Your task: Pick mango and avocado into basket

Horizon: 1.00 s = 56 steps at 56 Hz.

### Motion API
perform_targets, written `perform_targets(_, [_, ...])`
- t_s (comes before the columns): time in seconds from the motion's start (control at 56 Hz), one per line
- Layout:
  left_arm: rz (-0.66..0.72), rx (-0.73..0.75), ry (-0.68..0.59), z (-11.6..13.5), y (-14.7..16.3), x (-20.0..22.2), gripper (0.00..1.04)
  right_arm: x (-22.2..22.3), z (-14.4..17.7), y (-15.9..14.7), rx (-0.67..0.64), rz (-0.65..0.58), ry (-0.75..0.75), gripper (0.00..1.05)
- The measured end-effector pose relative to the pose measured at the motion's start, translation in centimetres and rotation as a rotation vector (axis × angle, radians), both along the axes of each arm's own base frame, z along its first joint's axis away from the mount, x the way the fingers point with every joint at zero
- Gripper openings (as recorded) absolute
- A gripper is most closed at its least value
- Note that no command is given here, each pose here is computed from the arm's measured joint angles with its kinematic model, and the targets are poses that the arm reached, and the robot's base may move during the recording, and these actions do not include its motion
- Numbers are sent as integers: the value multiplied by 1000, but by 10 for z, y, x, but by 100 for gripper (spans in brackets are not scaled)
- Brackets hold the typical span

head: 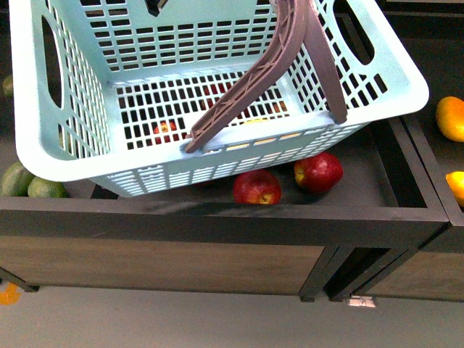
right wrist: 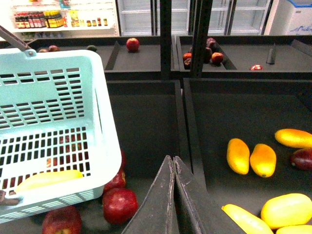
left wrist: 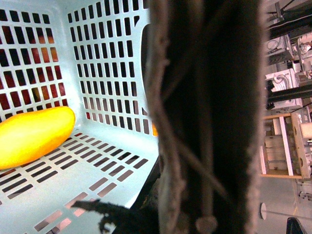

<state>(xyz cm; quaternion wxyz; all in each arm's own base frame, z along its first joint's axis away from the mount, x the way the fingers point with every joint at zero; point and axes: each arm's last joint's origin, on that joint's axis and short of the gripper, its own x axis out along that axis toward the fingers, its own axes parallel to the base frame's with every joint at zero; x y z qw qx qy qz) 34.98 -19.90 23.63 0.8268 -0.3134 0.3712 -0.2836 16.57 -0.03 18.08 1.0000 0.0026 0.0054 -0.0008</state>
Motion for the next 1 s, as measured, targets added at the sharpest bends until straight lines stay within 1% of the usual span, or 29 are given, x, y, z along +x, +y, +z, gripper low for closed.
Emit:
perform_targets(0.036, [-1, 0, 0, 0, 0, 0, 5, -2, -1, 0, -1, 0, 0, 3])
perform_targets(0.089, [-1, 0, 0, 0, 0, 0, 5, -5, -2, 0, -2, 0, -3, 13])
perform_targets(0.161, [1, 2, -1, 0, 0, 0, 5, -5, -1, 0, -2, 0, -6, 30])
perform_targets(0.214, [3, 3, -2, 0, 0, 0, 5, -5, -1, 0, -2, 0, -6, 39])
perform_targets(0.554, [0, 1, 0, 0, 0, 0, 5, -5, -1, 0, -2, 0, -6, 87])
perform_targets(0.589, [0, 1, -1, 0, 0, 0, 5, -5, -1, 0, -1, 0, -7, 94])
perform_targets(0.625, [-1, 1, -1, 0, 0, 0, 5, -5, -1, 0, -1, 0, -7, 97])
perform_targets(0.714, [0, 1, 0, 0, 0, 0, 5, -5, -1, 0, -1, -1, -7, 96])
perform_targets(1.0, [-26, -12, 11, 0, -5, -3, 5, -5, -1, 0, -1, -4, -10, 96])
